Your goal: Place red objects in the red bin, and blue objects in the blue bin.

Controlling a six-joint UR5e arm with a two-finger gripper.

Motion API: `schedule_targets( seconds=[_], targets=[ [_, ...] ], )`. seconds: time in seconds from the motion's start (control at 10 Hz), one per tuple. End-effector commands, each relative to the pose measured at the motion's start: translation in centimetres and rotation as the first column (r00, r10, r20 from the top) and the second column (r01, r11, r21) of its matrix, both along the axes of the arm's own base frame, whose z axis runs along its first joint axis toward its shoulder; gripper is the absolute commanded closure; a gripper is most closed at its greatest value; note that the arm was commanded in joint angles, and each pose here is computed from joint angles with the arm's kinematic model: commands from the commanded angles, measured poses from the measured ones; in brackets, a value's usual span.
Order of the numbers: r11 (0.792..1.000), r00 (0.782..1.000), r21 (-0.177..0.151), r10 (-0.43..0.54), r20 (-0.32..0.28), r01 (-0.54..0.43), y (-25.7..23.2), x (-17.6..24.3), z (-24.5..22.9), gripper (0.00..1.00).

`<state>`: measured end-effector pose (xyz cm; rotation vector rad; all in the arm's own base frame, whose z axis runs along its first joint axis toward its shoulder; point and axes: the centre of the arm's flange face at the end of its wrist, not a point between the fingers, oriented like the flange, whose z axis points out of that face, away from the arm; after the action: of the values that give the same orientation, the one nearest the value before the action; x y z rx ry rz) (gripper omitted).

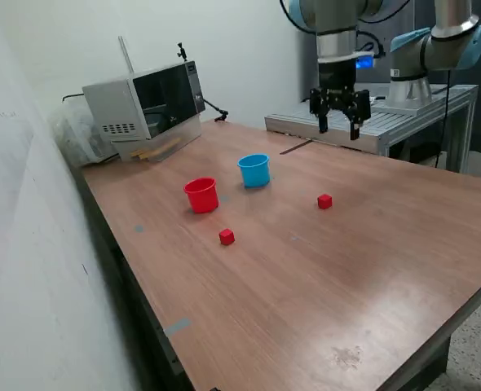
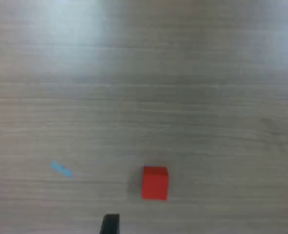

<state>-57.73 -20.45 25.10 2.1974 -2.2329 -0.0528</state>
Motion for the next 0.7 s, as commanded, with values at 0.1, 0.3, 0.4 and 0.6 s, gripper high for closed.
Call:
schedule_targets(
  seconds=[0.1,0.3,0.4,0.6],
  targets=[
    [0.998,0.998,0.002,-0.059,0.016,0.059,2.9,-4.6,-8.0,0.00],
    [0.996,0.996,0.000,-0.088,0.015,0.088,4.7,-5.6,-9.7,0.00],
    [0.996,0.996,-0.001,-0.090,0.009,0.090,4.8,-5.8,-10.2,0.00],
    [0.996,0.996,-0.001,-0.090,0.018,0.090,4.8,-5.4,-11.0,0.00]
  ],
)
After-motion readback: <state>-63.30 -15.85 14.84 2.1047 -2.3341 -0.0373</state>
